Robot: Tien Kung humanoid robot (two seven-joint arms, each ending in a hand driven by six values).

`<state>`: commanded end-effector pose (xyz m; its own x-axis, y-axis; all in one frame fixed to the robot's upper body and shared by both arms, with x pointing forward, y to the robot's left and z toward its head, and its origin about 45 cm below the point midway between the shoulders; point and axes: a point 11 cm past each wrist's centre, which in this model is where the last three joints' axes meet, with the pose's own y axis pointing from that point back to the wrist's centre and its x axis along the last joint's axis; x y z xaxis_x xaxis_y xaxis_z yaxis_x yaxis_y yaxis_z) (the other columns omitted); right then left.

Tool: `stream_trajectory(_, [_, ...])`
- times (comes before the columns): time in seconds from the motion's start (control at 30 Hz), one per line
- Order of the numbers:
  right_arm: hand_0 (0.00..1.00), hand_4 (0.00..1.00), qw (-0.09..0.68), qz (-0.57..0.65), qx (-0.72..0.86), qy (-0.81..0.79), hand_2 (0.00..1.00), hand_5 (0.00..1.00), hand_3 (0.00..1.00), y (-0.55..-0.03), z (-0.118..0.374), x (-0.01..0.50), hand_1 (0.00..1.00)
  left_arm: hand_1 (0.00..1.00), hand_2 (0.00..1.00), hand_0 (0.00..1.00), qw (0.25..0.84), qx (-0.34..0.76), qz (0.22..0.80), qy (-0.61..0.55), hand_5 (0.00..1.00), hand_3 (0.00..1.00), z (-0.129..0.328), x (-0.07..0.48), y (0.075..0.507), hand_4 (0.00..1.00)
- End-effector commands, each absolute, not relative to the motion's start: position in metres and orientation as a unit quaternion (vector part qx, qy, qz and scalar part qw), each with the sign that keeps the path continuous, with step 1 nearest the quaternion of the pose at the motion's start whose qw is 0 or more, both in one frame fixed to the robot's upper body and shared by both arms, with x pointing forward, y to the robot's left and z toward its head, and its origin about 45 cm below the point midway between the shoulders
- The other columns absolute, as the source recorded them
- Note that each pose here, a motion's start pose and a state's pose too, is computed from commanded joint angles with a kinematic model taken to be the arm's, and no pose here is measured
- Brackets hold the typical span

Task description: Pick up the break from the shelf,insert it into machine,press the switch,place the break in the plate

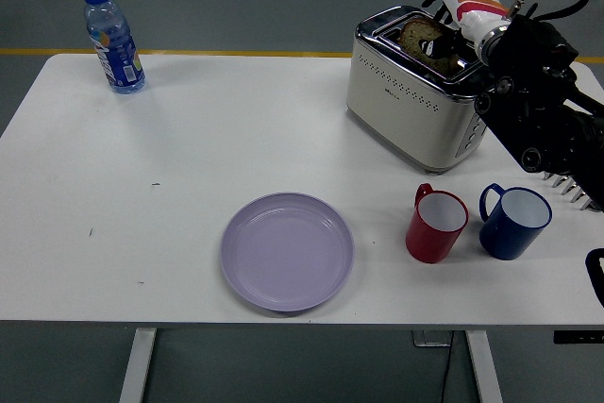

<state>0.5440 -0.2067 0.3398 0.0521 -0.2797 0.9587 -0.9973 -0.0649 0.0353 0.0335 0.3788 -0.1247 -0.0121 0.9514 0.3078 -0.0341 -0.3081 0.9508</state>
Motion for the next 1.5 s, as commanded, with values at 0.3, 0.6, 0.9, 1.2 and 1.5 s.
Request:
stream_trajectory(0.3, [0.352, 0.719, 0.422, 0.430, 0.596, -0.531, 0.447, 0.173, 0.604, -0.193, 0.339, 0.545, 0.398, 0.771, 0.799, 0.700, 0.425, 0.560, 0.585, 0.405, 0.941, 0.712, -0.124, 0.038, 0.379, 0.433])
stream_trajectory(0.6, [0.275, 0.712, 0.421, 0.435, 0.591, -0.534, 0.415, 0.170, 0.569, -0.192, 0.337, 0.546, 0.354, 0.771, 0.797, 0.699, 0.426, 0.560, 0.585, 0.403, 0.939, 0.712, -0.124, 0.040, 0.379, 0.434])
stream_trajectory(0.9, [0.134, 0.578, 0.424, 0.453, 0.579, -0.528, 0.408, 0.021, 0.513, -0.191, 0.339, 0.548, 0.315, 0.771, 0.796, 0.699, 0.426, 0.560, 0.586, 0.403, 0.934, 0.711, -0.124, 0.041, 0.379, 0.434])
stream_trajectory(1.2, [0.127, 0.581, 0.432, 0.466, 0.569, -0.522, 0.397, 0.002, 0.508, -0.192, 0.338, 0.549, 0.301, 0.770, 0.797, 0.697, 0.427, 0.559, 0.586, 0.402, 0.934, 0.710, -0.124, 0.042, 0.379, 0.433])
stream_trajectory(1.5, [0.127, 0.602, 0.414, 0.488, 0.557, -0.530, 0.383, 0.002, 0.503, -0.194, 0.351, 0.549, 0.280, 0.769, 0.796, 0.696, 0.426, 0.559, 0.586, 0.403, 0.932, 0.711, -0.124, 0.042, 0.379, 0.433])
